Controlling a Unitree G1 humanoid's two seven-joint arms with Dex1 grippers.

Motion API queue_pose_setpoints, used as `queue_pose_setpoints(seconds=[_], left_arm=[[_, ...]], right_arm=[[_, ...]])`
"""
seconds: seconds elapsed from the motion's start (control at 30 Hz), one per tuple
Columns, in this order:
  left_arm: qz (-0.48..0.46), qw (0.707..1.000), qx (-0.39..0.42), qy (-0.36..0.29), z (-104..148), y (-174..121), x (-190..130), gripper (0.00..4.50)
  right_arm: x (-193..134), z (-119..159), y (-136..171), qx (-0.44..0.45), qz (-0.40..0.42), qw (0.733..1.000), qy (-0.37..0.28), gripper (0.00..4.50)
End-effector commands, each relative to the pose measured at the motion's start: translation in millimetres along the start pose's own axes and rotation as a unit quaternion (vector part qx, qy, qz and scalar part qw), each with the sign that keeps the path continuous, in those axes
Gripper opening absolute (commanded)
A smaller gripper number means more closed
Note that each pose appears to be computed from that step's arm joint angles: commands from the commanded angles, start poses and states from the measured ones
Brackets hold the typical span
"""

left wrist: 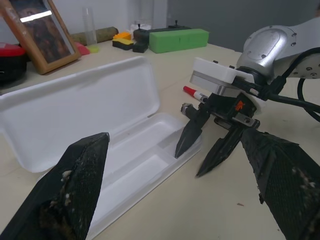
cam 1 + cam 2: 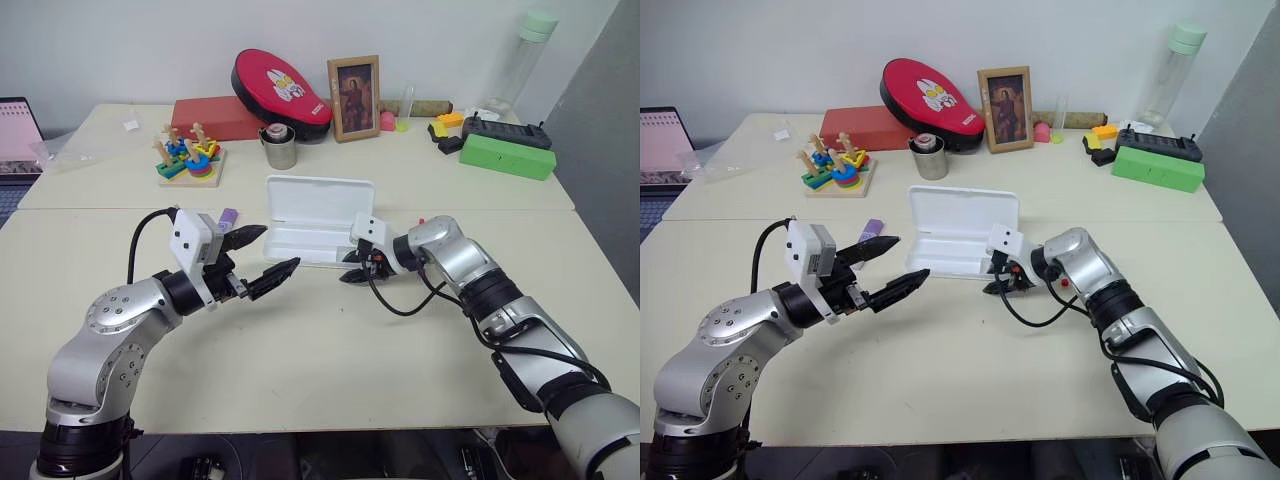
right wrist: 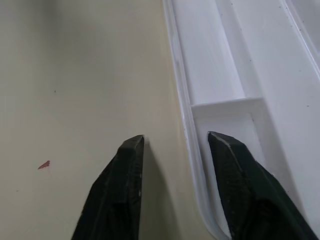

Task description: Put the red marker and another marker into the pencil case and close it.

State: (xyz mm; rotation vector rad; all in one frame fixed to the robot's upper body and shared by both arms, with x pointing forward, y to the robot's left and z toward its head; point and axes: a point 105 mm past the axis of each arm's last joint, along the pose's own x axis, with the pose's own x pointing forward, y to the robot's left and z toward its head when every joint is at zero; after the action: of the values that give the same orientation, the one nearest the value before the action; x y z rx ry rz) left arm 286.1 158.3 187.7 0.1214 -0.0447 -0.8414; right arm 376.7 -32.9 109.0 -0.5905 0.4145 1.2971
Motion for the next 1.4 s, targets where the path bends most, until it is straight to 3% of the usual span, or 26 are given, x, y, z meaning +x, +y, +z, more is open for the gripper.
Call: queue_pose_setpoints(seconds=[0.03, 0.17, 0.4, 0.53, 0.7, 0.93, 1.03, 1.2, 1.33, 1.4], left_arm=[[-0.007, 1.0, 0.014, -0.016, 11, 0, 3, 4.5], [-0.019, 1.0, 0.005, -0.01, 9, -4, 3, 4.5], [-0.045, 0.998, 0.011, 0.029, 2, -7, -2, 4.5], [-0.051, 0.998, 0.017, 0.044, 7, -3, -13, 4.5], [-0.068, 0.996, 0.014, 0.058, 4, -8, -12, 4.5], [-0.079, 0.996, 0.01, 0.05, 7, -12, -5, 4.5], [-0.09, 0.995, 0.011, 0.05, 7, -13, -3, 4.5], [-0.127, 0.991, 0.008, 0.037, 11, -25, 13, 4.5], [-0.16, 0.987, 0.025, 0.018, 19, -36, 33, 4.5], [-0.172, 0.984, 0.035, 0.01, 21, -40, 45, 4.5]], right_arm=[[-1, 3, 0, -0.01, -0.007, 1.0, -0.003, 0.95], [-6, 9, 2, -0.022, -0.01, 1.0, -0.011, 0.08], [-18, 28, 17, -0.063, -0.004, 0.997, -0.039, 0.08], [-24, 36, 41, -0.1, 0.019, 0.993, -0.053, 0.08], [-9, 26, 71, -0.097, 0.039, 0.993, -0.048, 0.08], [3, 17, 85, -0.078, 0.044, 0.995, -0.04, 0.08], [-1, 20, 80, -0.084, 0.028, 0.995, -0.044, 0.55], [-30, 34, 74, -0.102, -0.003, 0.991, -0.084, 1.92], [-73, 44, 85, -0.042, -0.016, 0.988, -0.15, 2.78], [-93, 36, 78, 0.008, -0.075, 0.984, -0.162, 3.22]])
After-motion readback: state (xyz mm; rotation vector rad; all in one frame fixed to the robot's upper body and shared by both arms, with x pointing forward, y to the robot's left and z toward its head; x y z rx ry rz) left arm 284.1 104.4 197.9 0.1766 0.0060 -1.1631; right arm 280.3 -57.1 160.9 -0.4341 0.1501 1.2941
